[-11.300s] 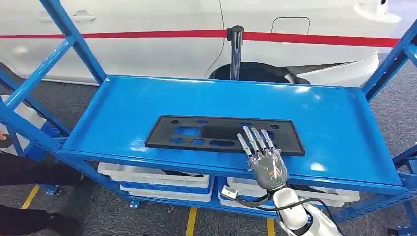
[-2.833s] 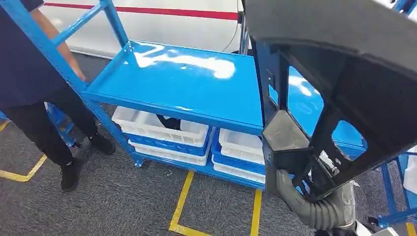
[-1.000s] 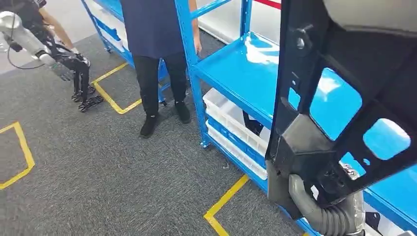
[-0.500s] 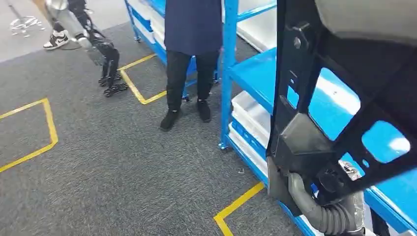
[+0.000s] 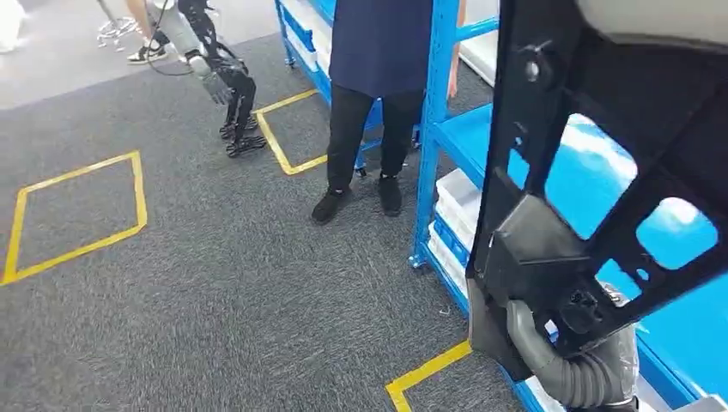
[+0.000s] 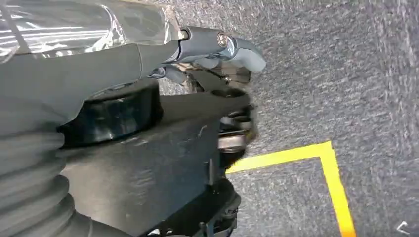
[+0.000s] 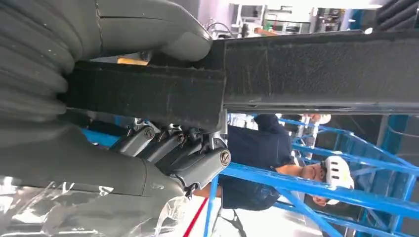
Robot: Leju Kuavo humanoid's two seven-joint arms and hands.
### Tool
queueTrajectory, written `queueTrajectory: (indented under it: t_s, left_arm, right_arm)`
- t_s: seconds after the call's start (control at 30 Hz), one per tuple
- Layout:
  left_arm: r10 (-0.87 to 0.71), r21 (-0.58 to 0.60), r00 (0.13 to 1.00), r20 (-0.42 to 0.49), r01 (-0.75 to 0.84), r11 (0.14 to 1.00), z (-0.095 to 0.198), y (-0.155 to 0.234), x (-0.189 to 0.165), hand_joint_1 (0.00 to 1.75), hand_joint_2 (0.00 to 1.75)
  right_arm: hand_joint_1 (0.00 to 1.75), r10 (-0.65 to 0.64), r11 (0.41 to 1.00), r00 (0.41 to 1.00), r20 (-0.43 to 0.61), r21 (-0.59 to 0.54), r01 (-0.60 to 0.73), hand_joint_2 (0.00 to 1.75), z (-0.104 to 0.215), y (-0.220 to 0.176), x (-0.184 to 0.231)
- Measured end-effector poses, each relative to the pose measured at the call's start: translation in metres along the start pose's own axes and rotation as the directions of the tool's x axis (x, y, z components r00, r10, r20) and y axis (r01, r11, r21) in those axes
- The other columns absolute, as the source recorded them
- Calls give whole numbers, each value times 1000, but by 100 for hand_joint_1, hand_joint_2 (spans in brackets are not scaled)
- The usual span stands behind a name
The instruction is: Take the parts from the cabinet and place them on the table.
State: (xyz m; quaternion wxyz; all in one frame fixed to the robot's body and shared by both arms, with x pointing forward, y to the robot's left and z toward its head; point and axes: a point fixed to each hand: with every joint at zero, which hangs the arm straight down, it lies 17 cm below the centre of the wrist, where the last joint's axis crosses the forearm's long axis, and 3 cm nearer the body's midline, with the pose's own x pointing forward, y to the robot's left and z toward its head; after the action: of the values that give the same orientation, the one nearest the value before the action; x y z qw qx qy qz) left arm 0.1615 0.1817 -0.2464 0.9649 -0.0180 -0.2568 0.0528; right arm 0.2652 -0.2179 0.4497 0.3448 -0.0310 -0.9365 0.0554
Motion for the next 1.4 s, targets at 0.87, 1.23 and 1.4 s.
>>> queueTrajectory:
  t_s: [0.87,1.23,1.4]
  left_arm:
    - [49,-6,999,-17,-49,999,1,-1,-3,0,175]
    - [50,-1,999,-23,-50,999,0,3,-3,0,175]
    - [43,10,998,-39,-43,999,0,7,-7,0,175]
  right_arm:
    - [175,58,998,998,8,22,-59,175,-8,-1,-1]
    - [175,56,998,998,12,14,-56,175,-8,-1,-2]
    - [175,49,999,999,14,10,-50,175,-8,-1,-4]
